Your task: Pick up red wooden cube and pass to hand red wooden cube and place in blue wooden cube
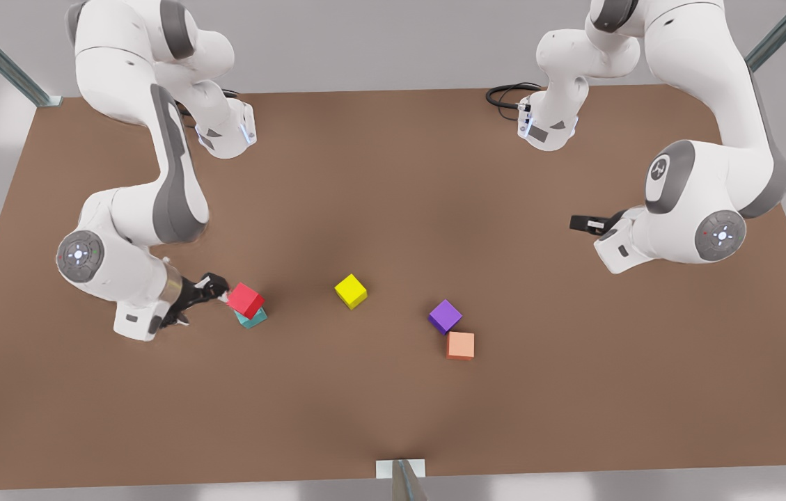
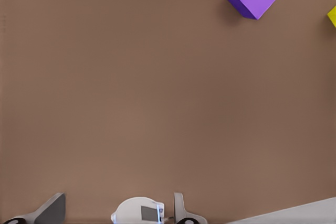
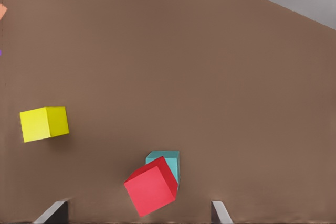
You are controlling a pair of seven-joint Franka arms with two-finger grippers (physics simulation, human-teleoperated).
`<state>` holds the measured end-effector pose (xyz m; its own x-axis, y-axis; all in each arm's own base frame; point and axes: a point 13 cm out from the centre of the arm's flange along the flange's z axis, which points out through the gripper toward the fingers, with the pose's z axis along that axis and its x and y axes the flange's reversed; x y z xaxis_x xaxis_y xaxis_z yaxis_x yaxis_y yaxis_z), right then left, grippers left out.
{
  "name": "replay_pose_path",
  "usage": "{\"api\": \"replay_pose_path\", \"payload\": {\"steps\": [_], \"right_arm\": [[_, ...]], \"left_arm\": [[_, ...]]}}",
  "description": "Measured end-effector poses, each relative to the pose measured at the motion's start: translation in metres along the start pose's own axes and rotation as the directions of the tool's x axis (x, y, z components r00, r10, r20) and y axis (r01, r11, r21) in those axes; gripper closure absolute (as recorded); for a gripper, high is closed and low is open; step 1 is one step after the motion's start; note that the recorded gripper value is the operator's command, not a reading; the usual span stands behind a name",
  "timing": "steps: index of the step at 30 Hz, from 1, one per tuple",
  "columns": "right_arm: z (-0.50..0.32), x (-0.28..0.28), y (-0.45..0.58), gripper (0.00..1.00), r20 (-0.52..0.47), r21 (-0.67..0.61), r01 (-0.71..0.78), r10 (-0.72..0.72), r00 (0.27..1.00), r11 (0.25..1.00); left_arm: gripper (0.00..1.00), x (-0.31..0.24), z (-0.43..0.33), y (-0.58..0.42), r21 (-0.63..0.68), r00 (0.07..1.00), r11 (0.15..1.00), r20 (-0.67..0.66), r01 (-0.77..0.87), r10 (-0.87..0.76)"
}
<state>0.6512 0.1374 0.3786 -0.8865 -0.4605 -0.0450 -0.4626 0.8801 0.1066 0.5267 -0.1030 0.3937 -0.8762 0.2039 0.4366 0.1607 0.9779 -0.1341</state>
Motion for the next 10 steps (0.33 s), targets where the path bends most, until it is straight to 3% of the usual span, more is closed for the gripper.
{"api": "replay_pose_path", "payload": {"steps": [4, 10], "right_arm": [[-0.062, 0.048, -0.024, 0.00, -0.023, 0.048, -0.134, 0.135, 0.991, 0.990], [-0.058, 0.085, -0.035, 0.00, -0.104, 0.060, -0.271, 0.276, 0.955, 0.961]], "left_arm": [[0.00, 0.003, -0.001, 0.000, -0.001, 1.000, 1.000, -0.003, 0.001, -0.001], [0.00, 0.006, -0.001, 0.000, -0.002, 1.000, 1.000, -0.012, 0.002, -0.002]]}}
